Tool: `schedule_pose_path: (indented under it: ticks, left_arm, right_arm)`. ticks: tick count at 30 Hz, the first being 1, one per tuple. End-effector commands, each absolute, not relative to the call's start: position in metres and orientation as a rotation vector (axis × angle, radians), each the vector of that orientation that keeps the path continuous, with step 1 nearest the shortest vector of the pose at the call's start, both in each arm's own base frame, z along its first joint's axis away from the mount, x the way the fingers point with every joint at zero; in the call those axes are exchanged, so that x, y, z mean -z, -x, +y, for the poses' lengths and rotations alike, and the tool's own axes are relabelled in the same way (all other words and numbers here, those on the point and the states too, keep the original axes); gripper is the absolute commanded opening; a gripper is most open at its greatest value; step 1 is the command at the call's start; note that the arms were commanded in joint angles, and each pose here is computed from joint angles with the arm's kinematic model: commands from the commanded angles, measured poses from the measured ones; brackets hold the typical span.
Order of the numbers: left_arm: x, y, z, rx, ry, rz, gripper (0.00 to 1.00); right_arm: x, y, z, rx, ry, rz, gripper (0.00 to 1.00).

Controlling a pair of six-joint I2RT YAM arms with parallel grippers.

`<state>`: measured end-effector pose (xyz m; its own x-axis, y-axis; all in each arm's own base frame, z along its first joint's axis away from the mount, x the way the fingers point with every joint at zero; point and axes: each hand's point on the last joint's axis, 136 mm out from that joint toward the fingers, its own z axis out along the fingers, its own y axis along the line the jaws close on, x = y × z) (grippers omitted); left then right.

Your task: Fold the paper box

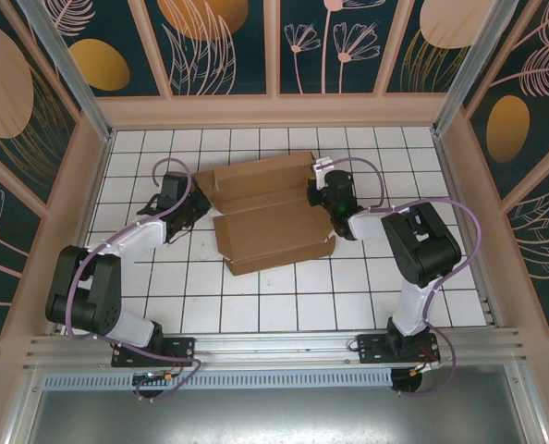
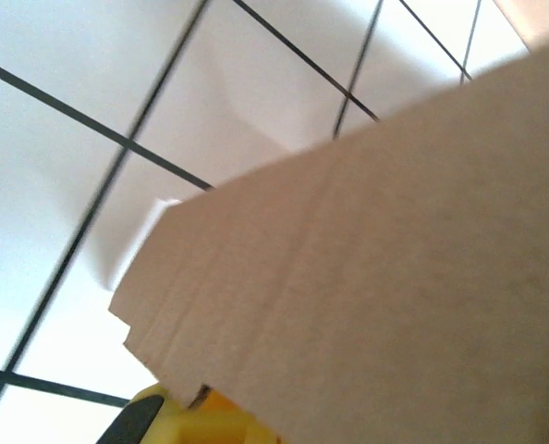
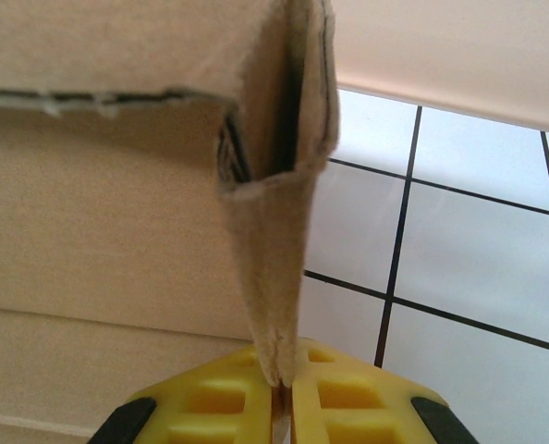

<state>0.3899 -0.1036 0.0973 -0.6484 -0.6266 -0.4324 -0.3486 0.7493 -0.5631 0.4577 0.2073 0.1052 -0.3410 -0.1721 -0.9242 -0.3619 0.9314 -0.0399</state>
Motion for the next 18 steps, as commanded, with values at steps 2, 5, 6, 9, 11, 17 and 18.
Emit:
schedule_pose_path:
  ticks: [2, 5, 6, 9, 11, 17, 18]
  left_arm:
    - [-0.097, -0.408, -0.094, 0.551, 0.773, 2.295, 0.09]
    - [-0.09, -0.423, -0.1, 0.569, 0.766, 2.313, 0.1]
    - [-0.087, -0.428, -0.102, 0.575, 0.768, 2.32, 0.11]
    - [-0.077, -0.435, -0.103, 0.585, 0.827, 2.318, 0.15]
    - [-0.08, -0.44, -0.1, 0.621, 0.892, 2.268, 0.18]
    - [-0.079, -0.455, -0.089, 0.577, 0.935, 2.24, 0.32]
    - [-0.079, -0.456, -0.088, 0.577, 0.945, 2.236, 0.35]
  right_arm:
    - [-0.124, -0.462, 0.21, -0.217, 0.386, 1.898, 0.1]
    - [-0.122, -0.463, 0.213, -0.227, 0.396, 1.905, 0.1]
    - [-0.121, -0.463, 0.213, -0.23, 0.396, 1.908, 0.1]
    - [-0.122, -0.464, 0.214, -0.234, 0.396, 1.905, 0.1]
    - [-0.122, -0.464, 0.214, -0.234, 0.393, 1.908, 0.1]
    - [-0.122, -0.465, 0.219, -0.26, 0.4, 1.915, 0.1]
    - [-0.122, -0.465, 0.219, -0.261, 0.399, 1.915, 0.1]
